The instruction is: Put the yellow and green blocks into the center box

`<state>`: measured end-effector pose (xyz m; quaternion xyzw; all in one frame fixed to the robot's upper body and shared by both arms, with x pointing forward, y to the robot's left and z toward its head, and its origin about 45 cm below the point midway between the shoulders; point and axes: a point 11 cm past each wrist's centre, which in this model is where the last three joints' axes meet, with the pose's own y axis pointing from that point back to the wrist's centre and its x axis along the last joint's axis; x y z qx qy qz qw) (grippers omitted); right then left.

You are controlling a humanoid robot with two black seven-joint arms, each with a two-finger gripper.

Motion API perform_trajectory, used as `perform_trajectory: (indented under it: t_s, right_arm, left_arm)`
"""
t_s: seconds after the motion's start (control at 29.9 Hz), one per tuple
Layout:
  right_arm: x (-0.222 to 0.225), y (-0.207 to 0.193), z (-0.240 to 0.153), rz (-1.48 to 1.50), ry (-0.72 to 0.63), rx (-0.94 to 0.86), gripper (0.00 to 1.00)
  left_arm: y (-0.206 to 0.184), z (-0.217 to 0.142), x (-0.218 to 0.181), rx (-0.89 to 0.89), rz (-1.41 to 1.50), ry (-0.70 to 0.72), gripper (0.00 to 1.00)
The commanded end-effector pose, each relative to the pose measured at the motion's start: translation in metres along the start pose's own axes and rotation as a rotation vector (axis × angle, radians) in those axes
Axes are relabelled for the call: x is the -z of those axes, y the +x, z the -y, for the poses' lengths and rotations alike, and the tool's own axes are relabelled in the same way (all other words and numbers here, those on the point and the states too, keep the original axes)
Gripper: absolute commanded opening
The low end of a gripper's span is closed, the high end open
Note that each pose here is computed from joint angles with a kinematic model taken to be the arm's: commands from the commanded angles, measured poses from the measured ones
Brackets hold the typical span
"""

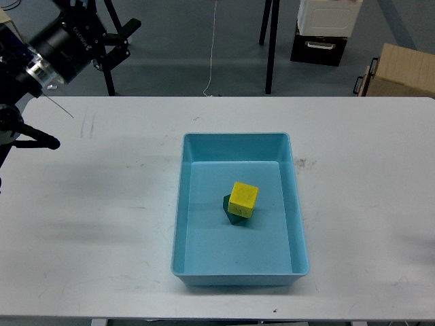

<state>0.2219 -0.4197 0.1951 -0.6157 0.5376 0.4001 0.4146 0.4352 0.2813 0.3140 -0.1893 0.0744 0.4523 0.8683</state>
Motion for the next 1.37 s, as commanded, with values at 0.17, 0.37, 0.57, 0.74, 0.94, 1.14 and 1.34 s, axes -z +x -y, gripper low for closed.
perform_trajectory:
  t_s: [0.17, 0.37, 0.57, 0.74, 0.94, 1.14, 1.34]
  right_arm:
    - [-0.04, 0.018, -0.022, 0.068, -0.035, -0.062, 1.0]
    - [-0.071, 0.028, -0.049, 0.174, 0.003, -0.11, 1.0]
    - [-0.09, 0.031, -0.082, 0.209, -0.029, -0.181, 1.0]
    - [-0.092, 0.035, -0.094, 0.215, -0.03, -0.214, 1.0]
    - [-0.097, 0.019, -0.082, 0.23, -0.034, -0.153, 1.0]
    - [-0.103, 0.017, -0.08, 0.233, -0.055, -0.145, 1.0]
    - [-0.104, 0.016, -0.08, 0.232, -0.061, -0.143, 1.0]
  left_arm:
    - [-0.039, -0.14, 0.041, -0.208, -0.316, -0.282, 1.0]
    - [-0.075, -0.195, 0.081, -0.34, -0.5, -0.305, 1.0]
    - [-0.102, -0.22, 0.118, -0.41, -0.818, -0.318, 1.0]
    - [-0.117, -0.238, 0.137, -0.469, -0.94, -0.309, 1.0]
    - [-0.133, -0.241, 0.152, -0.479, -0.991, -0.267, 1.0]
    - [-0.131, -0.246, 0.153, -0.502, -0.987, -0.28, 1.0]
    - [-0.133, -0.249, 0.155, -0.514, -0.993, -0.275, 1.0]
